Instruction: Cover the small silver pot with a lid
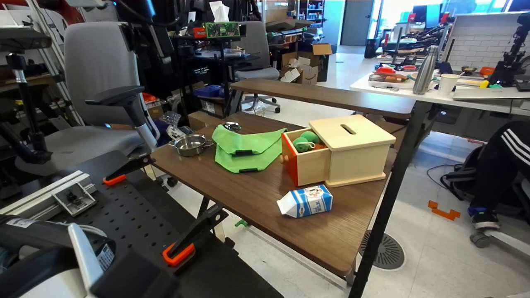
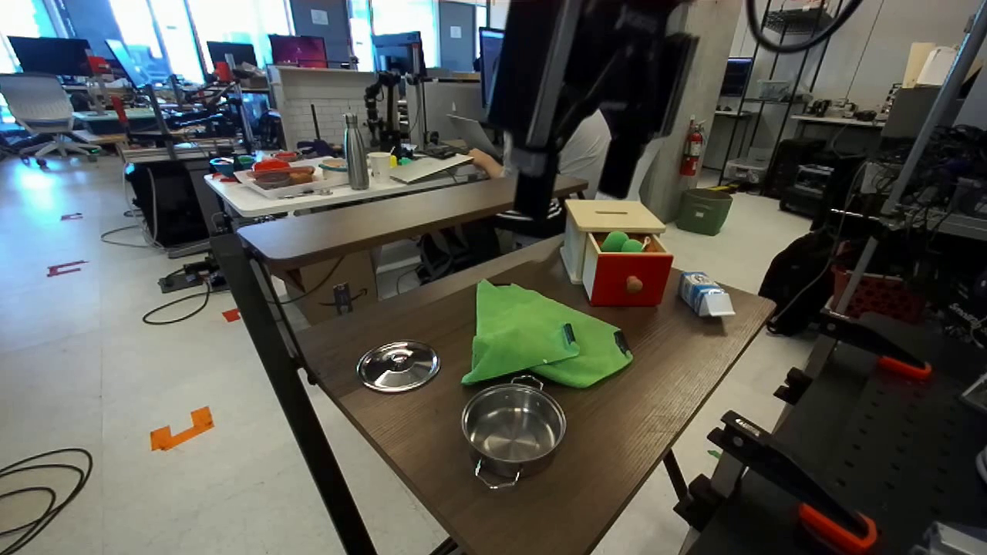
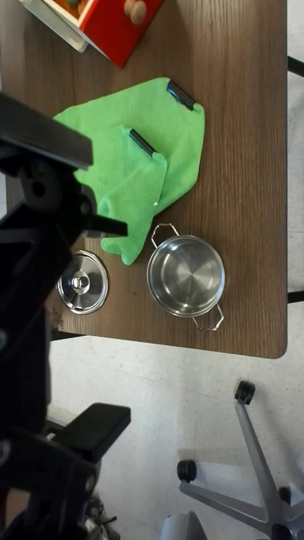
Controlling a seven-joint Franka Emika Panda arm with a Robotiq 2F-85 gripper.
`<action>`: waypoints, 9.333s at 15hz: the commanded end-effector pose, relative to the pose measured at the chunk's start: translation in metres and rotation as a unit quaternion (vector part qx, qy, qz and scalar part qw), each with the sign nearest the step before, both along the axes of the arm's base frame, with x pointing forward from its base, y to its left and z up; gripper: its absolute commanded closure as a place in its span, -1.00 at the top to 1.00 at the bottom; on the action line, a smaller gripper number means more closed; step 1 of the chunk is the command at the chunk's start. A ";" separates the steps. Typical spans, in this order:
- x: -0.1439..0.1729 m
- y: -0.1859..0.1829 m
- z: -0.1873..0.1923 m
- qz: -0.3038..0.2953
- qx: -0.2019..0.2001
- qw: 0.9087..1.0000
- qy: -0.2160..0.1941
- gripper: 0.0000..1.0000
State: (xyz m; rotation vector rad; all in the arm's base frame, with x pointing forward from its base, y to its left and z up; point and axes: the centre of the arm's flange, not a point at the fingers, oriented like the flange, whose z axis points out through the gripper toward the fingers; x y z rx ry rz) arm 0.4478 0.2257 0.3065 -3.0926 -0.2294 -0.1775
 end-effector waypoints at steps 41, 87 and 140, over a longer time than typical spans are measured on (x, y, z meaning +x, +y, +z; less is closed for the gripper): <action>0.243 0.068 -0.232 -0.074 -0.071 0.993 0.062 0.36; 0.018 -0.009 -0.158 0.085 -0.059 0.991 0.089 -0.90; 0.062 0.013 -0.177 0.039 -0.037 0.997 0.059 1.00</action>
